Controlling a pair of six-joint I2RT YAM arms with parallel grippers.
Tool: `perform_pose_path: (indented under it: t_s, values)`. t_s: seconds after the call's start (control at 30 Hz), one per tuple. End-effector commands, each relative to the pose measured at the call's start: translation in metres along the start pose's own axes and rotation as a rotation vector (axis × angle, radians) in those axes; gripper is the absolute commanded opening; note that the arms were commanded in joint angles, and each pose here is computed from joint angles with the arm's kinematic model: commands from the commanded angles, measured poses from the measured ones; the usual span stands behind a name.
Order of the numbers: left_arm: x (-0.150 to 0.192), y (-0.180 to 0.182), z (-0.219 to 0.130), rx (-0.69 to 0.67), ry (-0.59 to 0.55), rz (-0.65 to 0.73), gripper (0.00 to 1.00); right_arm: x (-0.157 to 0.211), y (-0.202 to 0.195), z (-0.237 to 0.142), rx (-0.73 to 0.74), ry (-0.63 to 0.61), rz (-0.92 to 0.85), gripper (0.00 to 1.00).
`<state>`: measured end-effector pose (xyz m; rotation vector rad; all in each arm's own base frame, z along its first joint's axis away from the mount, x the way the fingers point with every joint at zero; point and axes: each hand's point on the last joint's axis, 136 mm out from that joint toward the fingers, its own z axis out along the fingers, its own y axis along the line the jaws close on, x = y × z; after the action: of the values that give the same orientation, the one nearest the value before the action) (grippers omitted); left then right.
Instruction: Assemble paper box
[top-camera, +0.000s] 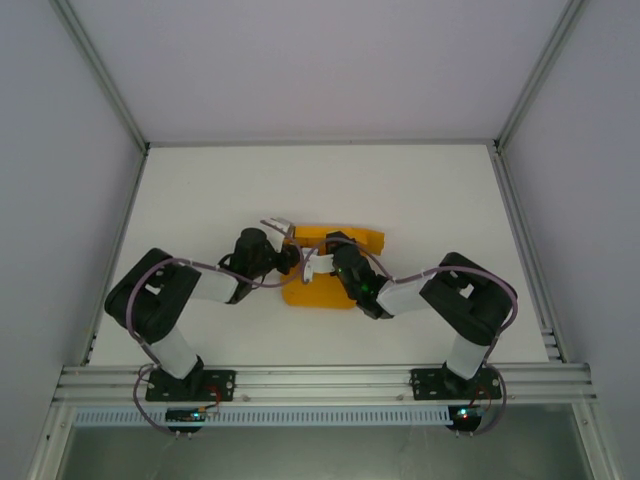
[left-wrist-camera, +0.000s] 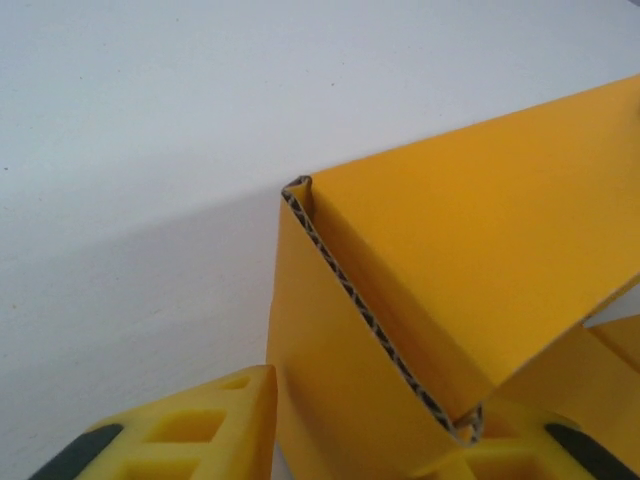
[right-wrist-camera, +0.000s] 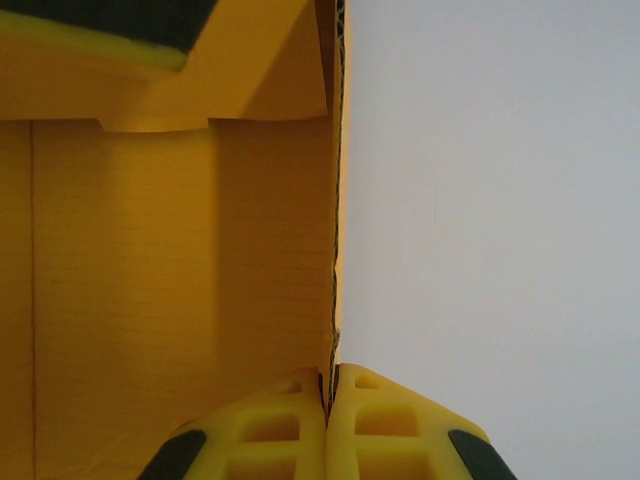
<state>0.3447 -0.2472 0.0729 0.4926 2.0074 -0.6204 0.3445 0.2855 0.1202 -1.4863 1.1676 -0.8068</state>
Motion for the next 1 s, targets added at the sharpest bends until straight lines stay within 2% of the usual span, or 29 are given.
perform_pose_path:
  t_s: [0.0,0.13,0.33,0.43,0.53,0.6,0.67,0.8,0.83,0.9,0.93,0.97]
  values:
    - [-0.022,0.015,0.008,-0.081,-0.075,0.002,0.26,-0.005,0.029,-0.004,-0.107,-0.025,-0.025,0.02]
    - [-0.019,0.026,0.013,-0.138,-0.068,-0.012,0.2,-0.007,0.029,-0.004,-0.117,-0.03,-0.017,0.02]
    - [-0.014,0.029,0.02,-0.149,-0.064,-0.019,0.17,-0.007,0.035,-0.003,-0.152,-0.033,-0.009,0.01]
    - [-0.014,0.032,0.023,-0.163,-0.065,-0.026,0.0,-0.007,0.035,-0.003,-0.159,-0.032,0.0,0.0]
    - [-0.013,0.037,0.021,-0.19,-0.066,-0.025,0.0,-0.004,0.032,-0.003,-0.156,-0.019,0.036,0.04]
    - [-0.014,0.036,0.019,-0.189,-0.072,-0.014,0.0,0.001,0.025,-0.002,-0.14,-0.001,0.081,0.13]
    - [-0.012,0.034,0.016,-0.183,-0.065,0.005,0.0,0.009,0.016,-0.003,-0.125,0.027,0.131,0.26]
    - [-0.008,0.032,0.013,-0.174,-0.044,0.047,0.0,0.021,-0.004,-0.013,-0.12,0.052,0.279,0.64]
    - [-0.008,0.032,0.012,-0.171,-0.039,0.055,0.0,0.019,-0.006,-0.019,-0.142,0.039,0.322,0.69]
    - [-0.004,0.029,0.012,-0.157,-0.026,0.071,0.0,0.01,-0.007,-0.036,-0.256,-0.015,0.454,0.91]
    - [-0.003,0.027,0.012,-0.146,-0.022,0.077,0.0,0.004,-0.005,-0.047,-0.341,-0.043,0.541,0.98]
    - [-0.002,0.025,0.011,-0.132,-0.021,0.083,0.0,-0.002,-0.007,-0.058,-0.422,-0.082,0.629,0.99]
